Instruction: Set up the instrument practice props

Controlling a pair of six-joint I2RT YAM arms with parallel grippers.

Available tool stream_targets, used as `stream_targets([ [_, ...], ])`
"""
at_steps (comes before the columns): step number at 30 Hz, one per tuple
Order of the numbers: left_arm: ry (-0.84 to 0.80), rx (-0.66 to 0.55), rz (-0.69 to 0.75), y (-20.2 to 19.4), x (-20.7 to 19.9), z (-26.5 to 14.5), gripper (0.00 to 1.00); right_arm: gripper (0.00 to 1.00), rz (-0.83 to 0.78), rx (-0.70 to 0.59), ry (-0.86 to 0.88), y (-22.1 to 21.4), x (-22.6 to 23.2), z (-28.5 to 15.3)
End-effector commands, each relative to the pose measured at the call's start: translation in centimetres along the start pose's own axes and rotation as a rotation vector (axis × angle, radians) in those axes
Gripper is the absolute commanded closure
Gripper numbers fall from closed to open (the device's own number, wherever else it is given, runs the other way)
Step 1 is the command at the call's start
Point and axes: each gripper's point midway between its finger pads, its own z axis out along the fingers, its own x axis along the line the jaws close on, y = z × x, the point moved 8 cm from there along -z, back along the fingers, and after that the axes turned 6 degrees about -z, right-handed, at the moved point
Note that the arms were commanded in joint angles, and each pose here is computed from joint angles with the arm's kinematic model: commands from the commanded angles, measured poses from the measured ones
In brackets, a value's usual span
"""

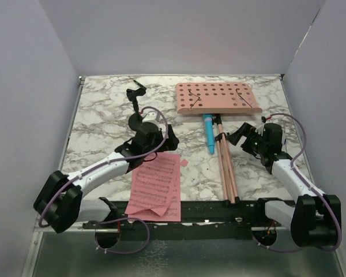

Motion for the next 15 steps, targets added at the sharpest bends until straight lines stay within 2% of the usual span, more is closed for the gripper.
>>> stream_targets([
  [1, -0.008, -0.004, 0.087, -0.8, -4.2, 2.6, 0.01, 0.00, -0.036, 0.053, 0.086, -0.2, 0.6, -0.1],
  [7, -0.004, 0.061, 0.104, -3.7, -9.2, 7.9, 0.01, 0.00, -0.024, 0.009, 0.010, 0.4, 0.6, -1.4],
  [11, 0.032, 0.056, 0.072, -5.2, -10.9, 11.0, 0.01, 0.00, -0.026, -0.071, -0.091, 1.2, 0.4, -3.3],
  [15, 0.105, 0.038, 0.079, -6.3, -11.5, 14.0, 0.01, 0.00, -0.040, -0.142, -0.103, 1.6, 0.8, -5.1],
])
